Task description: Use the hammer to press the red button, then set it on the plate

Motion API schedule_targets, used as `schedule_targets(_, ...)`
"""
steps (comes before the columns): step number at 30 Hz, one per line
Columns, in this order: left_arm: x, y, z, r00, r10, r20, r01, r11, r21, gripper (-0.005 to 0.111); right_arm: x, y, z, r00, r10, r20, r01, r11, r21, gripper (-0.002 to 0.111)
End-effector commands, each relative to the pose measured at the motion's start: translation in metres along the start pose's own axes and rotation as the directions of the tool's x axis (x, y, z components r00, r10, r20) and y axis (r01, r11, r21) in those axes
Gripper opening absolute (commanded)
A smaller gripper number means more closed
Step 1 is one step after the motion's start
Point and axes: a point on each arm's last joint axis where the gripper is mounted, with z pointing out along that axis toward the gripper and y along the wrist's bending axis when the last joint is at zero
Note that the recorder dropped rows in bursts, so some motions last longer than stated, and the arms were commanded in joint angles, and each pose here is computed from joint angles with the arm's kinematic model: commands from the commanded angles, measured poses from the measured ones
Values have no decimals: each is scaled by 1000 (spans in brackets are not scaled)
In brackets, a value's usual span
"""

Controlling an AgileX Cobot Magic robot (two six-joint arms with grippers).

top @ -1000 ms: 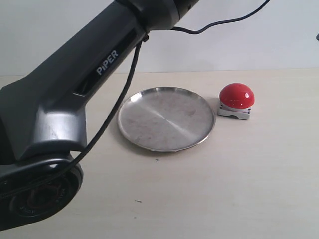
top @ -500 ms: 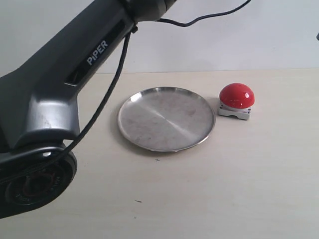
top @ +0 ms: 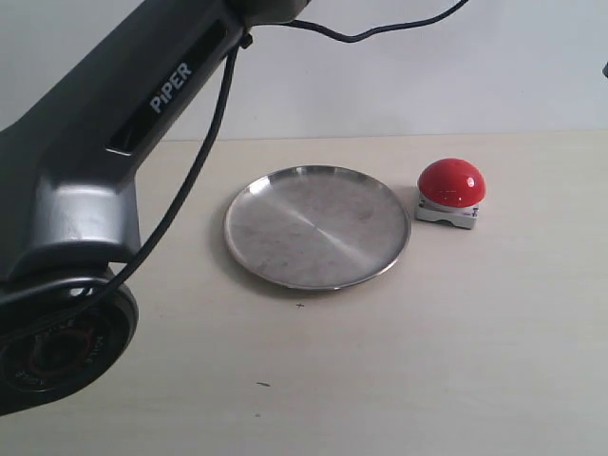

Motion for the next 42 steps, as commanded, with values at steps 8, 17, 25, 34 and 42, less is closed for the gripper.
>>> schedule_targets(8,14,26,-10,971,-67,-232,-55,875,-480,0,-10,-3,-5,997,-3,72,0,999,37,0)
schedule_targets(17,9,33,-22,955,-27,-294,-121,873,-473,0,-10,-3,-5,997,-3,72,0,999,37,0)
schedule_targets(25,-8,23,-29,959,-21,-281,-117,878,-465,0,-10,-3,-5,997,-4,71,1,999,37,0)
schedule_targets(34,-26,27,-61,936,-143,-323,-53,847,-528,0,-10,-3,-5,997,-4,71,1,999,37,0)
schedule_targets(42,-28,43,-83,909,-276,-313,102,874,-474,0,-10,-3,-5,997,-4,71,1,999,37,0)
